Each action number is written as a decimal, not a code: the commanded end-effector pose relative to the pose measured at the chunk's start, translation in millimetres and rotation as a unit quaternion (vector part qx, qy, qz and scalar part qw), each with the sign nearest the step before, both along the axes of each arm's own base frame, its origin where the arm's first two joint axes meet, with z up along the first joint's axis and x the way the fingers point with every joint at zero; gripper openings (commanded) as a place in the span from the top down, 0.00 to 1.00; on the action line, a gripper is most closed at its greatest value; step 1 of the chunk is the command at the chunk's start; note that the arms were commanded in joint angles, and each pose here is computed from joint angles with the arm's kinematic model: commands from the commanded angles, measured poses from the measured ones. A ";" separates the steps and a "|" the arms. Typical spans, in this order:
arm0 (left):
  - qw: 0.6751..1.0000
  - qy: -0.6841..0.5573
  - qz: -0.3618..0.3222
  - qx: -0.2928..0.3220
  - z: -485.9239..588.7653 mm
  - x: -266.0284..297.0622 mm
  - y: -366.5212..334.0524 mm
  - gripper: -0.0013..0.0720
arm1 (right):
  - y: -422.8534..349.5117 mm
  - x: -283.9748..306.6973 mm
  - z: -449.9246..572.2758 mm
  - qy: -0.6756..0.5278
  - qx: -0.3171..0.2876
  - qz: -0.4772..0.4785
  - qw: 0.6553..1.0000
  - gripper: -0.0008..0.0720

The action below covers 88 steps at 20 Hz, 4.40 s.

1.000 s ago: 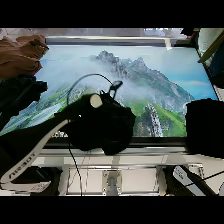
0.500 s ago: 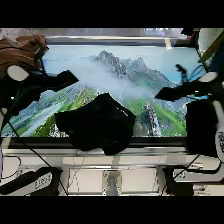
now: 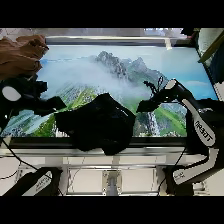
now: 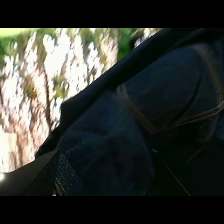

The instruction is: Fold the clothes and pants, and hang the long-sleeved shirts on hangers.

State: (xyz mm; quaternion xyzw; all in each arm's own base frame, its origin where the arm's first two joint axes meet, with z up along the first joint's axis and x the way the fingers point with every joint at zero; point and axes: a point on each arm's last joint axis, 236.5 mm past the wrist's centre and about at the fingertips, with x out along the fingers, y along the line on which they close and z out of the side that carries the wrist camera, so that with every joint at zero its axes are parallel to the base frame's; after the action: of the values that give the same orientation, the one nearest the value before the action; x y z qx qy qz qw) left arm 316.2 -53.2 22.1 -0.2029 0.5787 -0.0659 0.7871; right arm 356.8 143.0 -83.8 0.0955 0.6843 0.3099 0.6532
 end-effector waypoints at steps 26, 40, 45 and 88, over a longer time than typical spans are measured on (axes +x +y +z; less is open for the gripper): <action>0.984 -0.058 0.164 -0.048 -17.0 3.3 19.1 0.10 | 28.0 -13.1 -2.2 0.013 0.011 0.029 0.999 0.43; 0.985 -0.045 0.152 -0.067 -40.0 20.0 -0.6 0.55 | 35.4 -43.8 -5.3 0.050 0.013 0.097 0.994 0.72; 0.974 -0.125 0.182 -0.050 -23.3 59.7 20.5 0.96 | 27.4 -24.1 -1.2 0.017 0.012 0.089 0.996 0.97; 0.988 -0.046 0.008 -0.147 -54.8 -40.4 -118.4 0.17 | -92.7 37.7 119.9 -0.125 -0.065 -0.097 0.985 0.62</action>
State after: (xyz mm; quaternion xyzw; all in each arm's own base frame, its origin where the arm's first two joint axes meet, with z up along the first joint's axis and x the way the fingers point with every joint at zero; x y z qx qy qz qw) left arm 295.1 -155.2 -11.2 -0.3182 0.5002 -0.1465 0.7919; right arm 393.4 46.8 30.6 0.0670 0.6093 0.2040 0.7633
